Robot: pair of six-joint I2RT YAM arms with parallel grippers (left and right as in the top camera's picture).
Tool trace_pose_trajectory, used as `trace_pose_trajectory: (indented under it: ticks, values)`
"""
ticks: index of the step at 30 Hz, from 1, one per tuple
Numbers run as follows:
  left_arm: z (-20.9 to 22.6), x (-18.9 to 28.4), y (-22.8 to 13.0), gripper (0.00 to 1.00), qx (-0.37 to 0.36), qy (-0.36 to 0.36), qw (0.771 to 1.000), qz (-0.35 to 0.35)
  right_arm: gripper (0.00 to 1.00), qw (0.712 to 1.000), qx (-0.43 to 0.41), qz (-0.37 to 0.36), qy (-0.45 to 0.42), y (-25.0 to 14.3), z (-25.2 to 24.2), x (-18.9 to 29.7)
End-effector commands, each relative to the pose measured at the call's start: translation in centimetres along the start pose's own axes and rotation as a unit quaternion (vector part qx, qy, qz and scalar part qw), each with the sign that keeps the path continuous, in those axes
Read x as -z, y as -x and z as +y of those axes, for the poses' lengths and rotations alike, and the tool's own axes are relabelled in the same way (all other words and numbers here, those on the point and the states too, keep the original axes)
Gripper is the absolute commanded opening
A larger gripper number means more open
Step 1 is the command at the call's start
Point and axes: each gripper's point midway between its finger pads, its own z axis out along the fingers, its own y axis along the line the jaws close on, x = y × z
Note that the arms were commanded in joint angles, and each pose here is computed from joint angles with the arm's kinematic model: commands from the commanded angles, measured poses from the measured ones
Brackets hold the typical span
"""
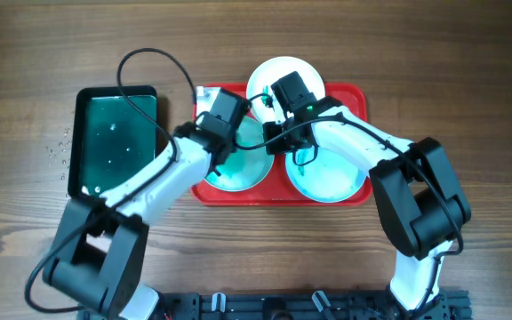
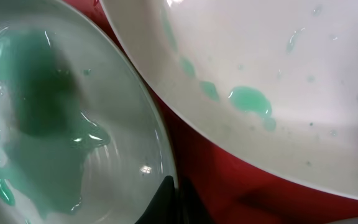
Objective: Clean dirty plates on tray and stack at the side
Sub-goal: 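Hold the plate with the right gripper and scrub it with the sponge, then lift the cleaned plate with the right gripper and place it right of the tray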
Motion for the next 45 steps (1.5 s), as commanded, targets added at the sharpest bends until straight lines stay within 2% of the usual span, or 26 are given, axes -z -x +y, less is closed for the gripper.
trace_pose_trajectory:
  ticks: [1, 4, 6, 10, 14, 16, 20, 24, 27, 29, 32, 35, 40, 42, 45]
  values:
    - [-4.1, 0.9, -1.9, 0.04, -0.001, -0.100, 0.994, 0.043, 0.05, 1.000, 0.008, 0.004, -0.007, 0.1, -0.4, -0.5]
    - [-5.5, -0.2, -4.2, 0.04, 0.014, -0.145, 0.984, 0.099, 0.05, 1.000, 0.007, 0.005, -0.007, 0.0, -0.4, -0.5]
    - [-5.1, -1.5, -5.7, 0.04, 0.012, -0.133, 0.983, 0.123, 0.05, 1.000, 0.007, 0.005, -0.007, 0.0, -0.4, -0.5]
    - [-1.4, -4.0, -7.1, 0.04, 0.008, -0.044, 0.991, 0.129, 0.04, 1.000, 0.007, 0.005, -0.007, 0.0, -0.4, -0.5]
    - [5.4, -3.8, -5.0, 0.04, -0.003, 0.116, 0.991, 0.073, 0.04, 1.000, 0.008, 0.004, -0.007, 0.1, -0.4, -0.5]
    - [6.3, -3.2, -4.1, 0.04, 0.000, 0.136, 0.989, 0.055, 0.04, 1.000, 0.008, 0.004, -0.007, 0.1, -0.4, -0.5]
    - [6.2, 0.0, -1.1, 0.04, 0.066, 0.105, 0.992, 0.001, 0.04, 1.000, 0.008, 0.004, -0.007, 0.1, -0.4, -0.5]
    - [4.3, 5.5, 2.2, 0.04, 0.152, -0.038, 0.987, -0.039, 0.04, 1.000, 0.010, -0.001, 0.000, 0.3, 0.0, 0.0]
    - [5.5, 7.7, 3.2, 0.04, 0.202, -0.116, 0.972, -0.028, 0.04, 0.998, 0.033, -0.033, 0.034, 1.5, 2.1, 3.1]
    - [8.0, 7.3, 2.0, 0.04, 0.241, -0.124, 0.962, 0.016, 0.04, 0.994, 0.042, -0.098, -0.010, 3.3, 1.8, 7.9]
    - [10.6, 6.6, -0.1, 0.04, 0.279, -0.108, 0.952, 0.065, 0.04, 0.976, 0.088, -0.180, -0.088, 4.5, 1.9, 13.7]
    - [12.3, 6.3, -0.4, 0.04, 0.307, -0.103, 0.943, 0.074, 0.04, 0.945, 0.125, -0.244, -0.179, 4.7, 2.4, 18.1]
    - [12.9, 6.2, -0.3, 0.06, 0.317, -0.101, 0.940, 0.072, 0.04, 0.896, 0.179, -0.285, -0.291, 4.3, 3.7, 20.4]
    - [12.9, 6.2, -0.4, 0.04, 0.317, -0.101, 0.940, 0.073, 0.04, 0.862, 0.177, -0.324, -0.348, 4.8, 4.0, 22.3]
    - [12.9, 6.2, -0.6, 0.04, 0.316, -0.099, 0.940, 0.077, 0.04, 0.819, 0.231, -0.351, -0.392, 5.8, 5.7, 24.2]
